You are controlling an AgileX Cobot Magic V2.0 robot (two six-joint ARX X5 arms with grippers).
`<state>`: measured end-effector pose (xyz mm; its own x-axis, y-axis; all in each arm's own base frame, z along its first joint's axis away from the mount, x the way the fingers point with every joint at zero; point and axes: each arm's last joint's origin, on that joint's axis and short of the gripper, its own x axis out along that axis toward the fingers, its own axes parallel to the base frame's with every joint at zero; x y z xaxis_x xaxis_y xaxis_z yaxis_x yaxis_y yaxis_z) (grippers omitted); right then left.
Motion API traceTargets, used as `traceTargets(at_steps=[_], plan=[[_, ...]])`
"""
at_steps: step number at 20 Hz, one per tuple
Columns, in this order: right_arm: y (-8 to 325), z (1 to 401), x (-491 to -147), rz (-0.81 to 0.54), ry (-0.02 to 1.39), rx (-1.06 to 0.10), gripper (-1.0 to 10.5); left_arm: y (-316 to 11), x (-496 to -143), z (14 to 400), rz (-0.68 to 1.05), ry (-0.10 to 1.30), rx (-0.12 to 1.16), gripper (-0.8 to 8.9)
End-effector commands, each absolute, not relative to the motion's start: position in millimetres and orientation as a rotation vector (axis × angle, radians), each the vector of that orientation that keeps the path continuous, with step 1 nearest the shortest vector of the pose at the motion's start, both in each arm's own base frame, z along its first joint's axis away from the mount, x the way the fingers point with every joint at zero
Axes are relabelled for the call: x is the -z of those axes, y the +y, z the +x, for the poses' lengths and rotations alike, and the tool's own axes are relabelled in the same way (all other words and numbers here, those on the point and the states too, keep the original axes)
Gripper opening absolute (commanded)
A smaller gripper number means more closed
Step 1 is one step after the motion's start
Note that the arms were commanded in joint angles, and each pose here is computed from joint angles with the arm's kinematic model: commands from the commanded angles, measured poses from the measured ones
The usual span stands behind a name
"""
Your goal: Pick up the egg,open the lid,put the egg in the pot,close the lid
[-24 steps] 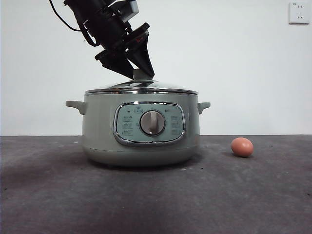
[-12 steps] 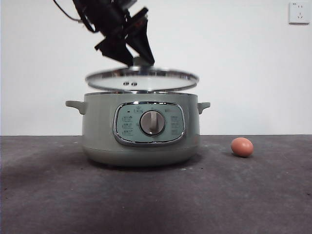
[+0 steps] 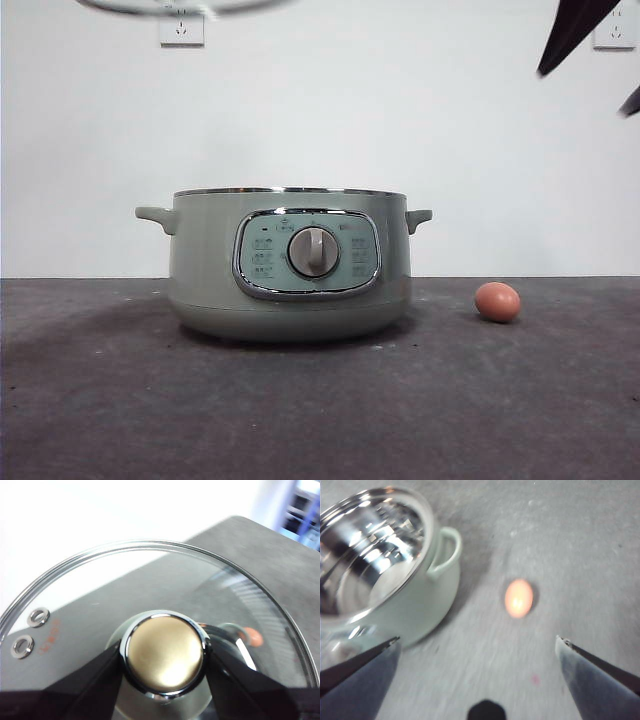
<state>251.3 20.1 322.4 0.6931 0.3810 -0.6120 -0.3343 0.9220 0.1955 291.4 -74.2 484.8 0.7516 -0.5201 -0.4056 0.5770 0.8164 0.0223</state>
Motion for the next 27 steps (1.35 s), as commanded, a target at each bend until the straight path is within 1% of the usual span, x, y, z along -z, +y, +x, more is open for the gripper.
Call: traceTargets(at_steps=[1, 4, 8, 13, 17, 21, 23, 27], plan=[[21.2, 278.7, -303.9, 0.098, 0.723, -0.383, 6.0, -55.0, -497.3, 271.6, 0.139, 0.386, 0.559, -0.07], [26.2, 315.5, -269.0, 0.087, 0.755, -0.367, 6.0, -36.9, -503.4, 246.0, 0.144, 0.425, 0.513, -0.06], [39.1, 354.9, -231.1, 0.057, 0.823, -0.368, 6.0, -32.6, -515.7, 217.7, 0.147, 0.384, 0.504, -0.06], [58.5, 396.1, -209.2, -0.013, 0.904, -0.350, 6.0, -34.8, -517.4, 204.0, 0.149, 0.398, 0.522, -0.06], [60.1, 408.2, -193.9, -0.022, 0.983, -0.334, 5.9, -34.9, -517.1, 204.0, 0.150, 0.400, 0.522, -0.06], [61.2, 410.6, -183.6, -0.058, 1.004, -0.316, 5.9, -34.9, -517.3, 204.3, 0.150, 0.398, 0.522, -0.07], [61.9, 412.2, -180.6, -0.063, 1.000, -0.315, 5.1, -34.9, -517.3, 204.3, 0.150, 0.398, 0.522, -0.07], [67.5, 412.3, -170.6, -0.071, 1.034, -0.324, 5.0, -34.9, -517.4, 204.3, 0.150, 0.397, 0.522, -0.07]])
